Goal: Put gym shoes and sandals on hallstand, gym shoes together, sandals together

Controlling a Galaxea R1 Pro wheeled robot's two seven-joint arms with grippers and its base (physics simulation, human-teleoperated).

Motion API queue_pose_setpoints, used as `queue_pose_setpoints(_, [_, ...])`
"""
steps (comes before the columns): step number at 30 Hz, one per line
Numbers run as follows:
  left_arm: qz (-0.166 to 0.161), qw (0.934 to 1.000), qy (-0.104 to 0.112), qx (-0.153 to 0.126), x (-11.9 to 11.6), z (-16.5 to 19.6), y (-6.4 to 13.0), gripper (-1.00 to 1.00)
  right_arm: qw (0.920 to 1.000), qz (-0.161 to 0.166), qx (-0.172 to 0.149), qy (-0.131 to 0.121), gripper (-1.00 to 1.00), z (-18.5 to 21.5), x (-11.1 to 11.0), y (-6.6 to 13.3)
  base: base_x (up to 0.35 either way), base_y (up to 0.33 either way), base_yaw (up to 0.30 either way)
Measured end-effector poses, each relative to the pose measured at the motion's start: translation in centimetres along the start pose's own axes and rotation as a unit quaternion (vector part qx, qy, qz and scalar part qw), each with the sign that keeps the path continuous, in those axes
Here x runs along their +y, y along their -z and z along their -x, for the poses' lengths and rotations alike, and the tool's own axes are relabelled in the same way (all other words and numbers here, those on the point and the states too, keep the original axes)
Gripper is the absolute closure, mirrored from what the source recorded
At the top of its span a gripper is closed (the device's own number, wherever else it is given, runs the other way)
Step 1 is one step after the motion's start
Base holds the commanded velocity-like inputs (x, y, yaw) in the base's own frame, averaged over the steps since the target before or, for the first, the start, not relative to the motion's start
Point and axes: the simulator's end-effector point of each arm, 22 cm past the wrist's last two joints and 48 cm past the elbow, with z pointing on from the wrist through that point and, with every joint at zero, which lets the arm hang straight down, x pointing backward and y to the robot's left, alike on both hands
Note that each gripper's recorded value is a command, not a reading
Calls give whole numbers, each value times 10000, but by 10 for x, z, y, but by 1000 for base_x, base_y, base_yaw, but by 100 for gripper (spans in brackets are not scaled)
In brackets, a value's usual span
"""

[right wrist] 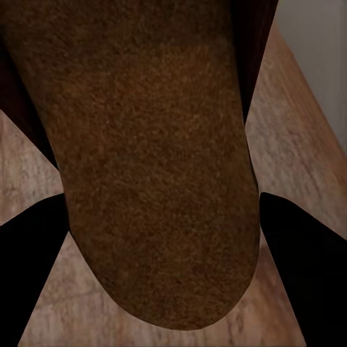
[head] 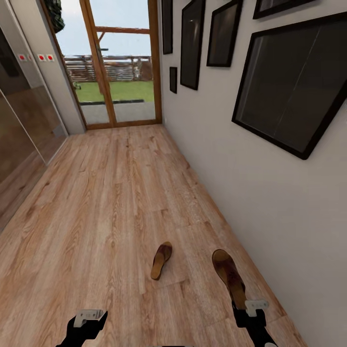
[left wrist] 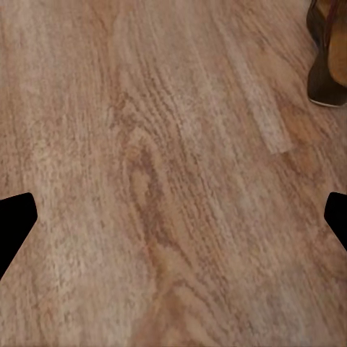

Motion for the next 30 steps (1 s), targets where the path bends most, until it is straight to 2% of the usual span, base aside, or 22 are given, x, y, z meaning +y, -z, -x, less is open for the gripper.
queue_pose_setpoints(19, [-17, 10000, -34, 13, -1, 0, 0, -100, 10000, 46, 7, 64, 100, -1, -1, 0, 0, 0, 0])
queue_pose_setpoints(30, [-69, 9999, -36, 72, -13, 2, -6, -100, 9999, 64, -65, 76, 100, 7, 1, -2, 0, 0, 0])
